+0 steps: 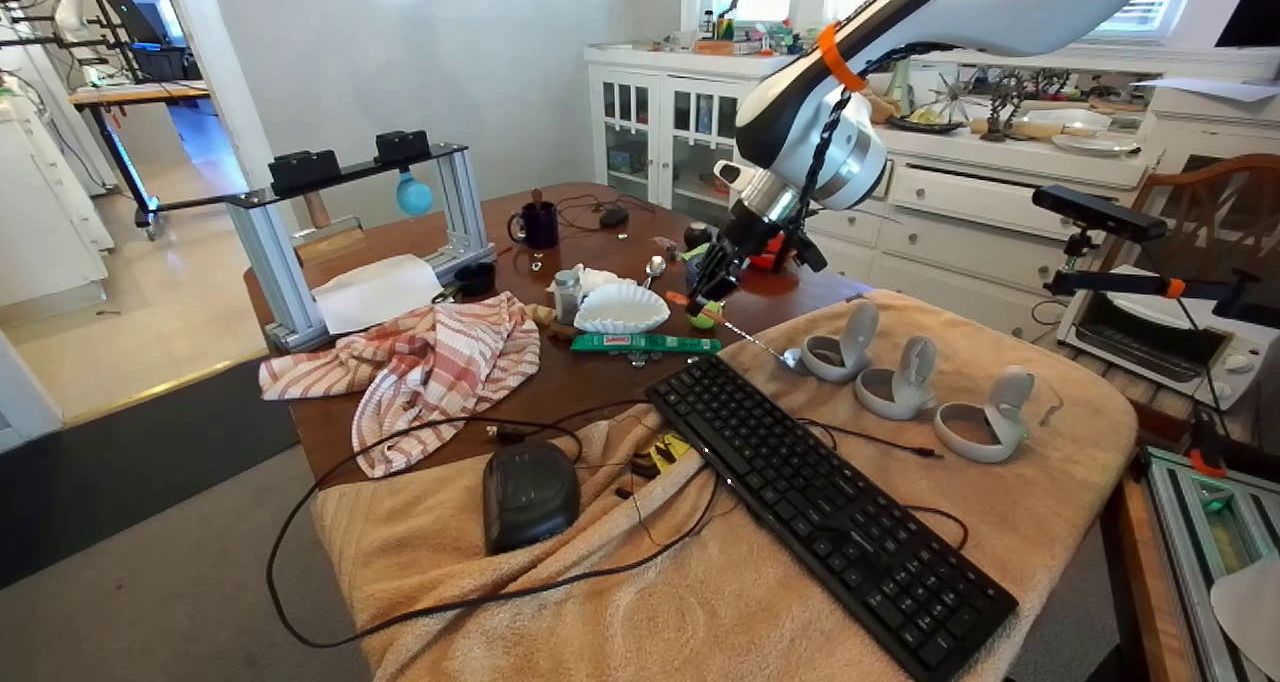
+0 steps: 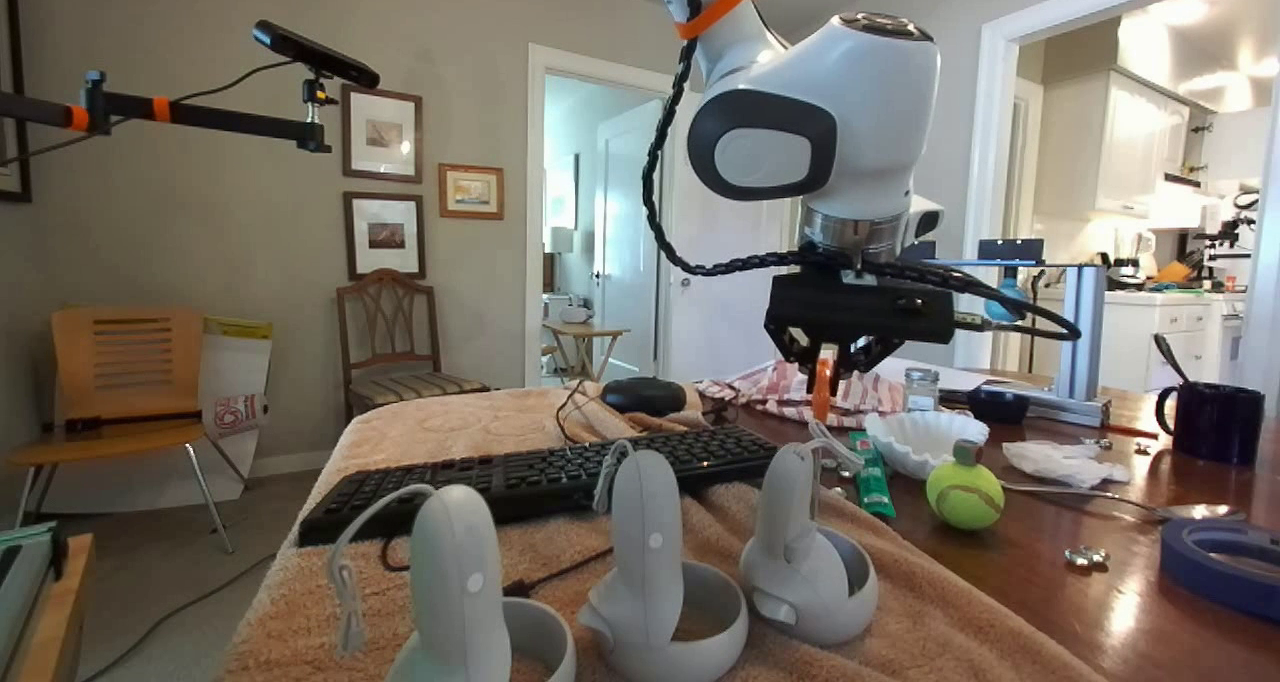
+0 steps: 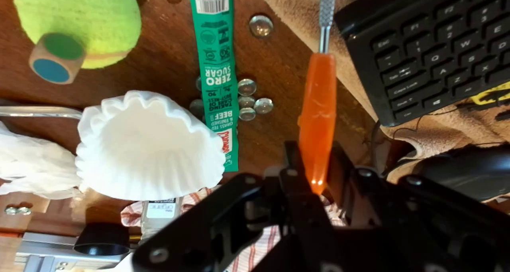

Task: Place the fish slice underneath one console.

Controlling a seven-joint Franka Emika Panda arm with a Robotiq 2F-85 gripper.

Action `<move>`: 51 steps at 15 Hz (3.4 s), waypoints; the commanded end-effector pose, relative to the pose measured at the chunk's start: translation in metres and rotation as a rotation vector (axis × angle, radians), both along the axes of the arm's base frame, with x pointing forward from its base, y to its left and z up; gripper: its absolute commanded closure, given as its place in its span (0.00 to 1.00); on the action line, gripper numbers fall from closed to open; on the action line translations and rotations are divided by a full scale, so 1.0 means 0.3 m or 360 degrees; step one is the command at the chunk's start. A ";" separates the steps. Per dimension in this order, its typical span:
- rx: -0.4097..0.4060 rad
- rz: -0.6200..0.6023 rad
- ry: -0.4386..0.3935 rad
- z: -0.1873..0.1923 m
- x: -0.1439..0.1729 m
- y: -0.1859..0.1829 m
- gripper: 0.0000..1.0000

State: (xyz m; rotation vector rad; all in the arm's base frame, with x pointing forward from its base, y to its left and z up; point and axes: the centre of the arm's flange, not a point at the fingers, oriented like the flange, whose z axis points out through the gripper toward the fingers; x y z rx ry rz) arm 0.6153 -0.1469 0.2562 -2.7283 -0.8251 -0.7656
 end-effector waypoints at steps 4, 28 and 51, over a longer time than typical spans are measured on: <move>-0.0026 0.0057 0.0019 -0.039 -0.033 0.036 0.95; -0.0262 0.0321 0.0483 -0.125 -0.043 0.106 0.95; -0.0334 0.0415 0.0788 -0.065 0.041 0.109 0.95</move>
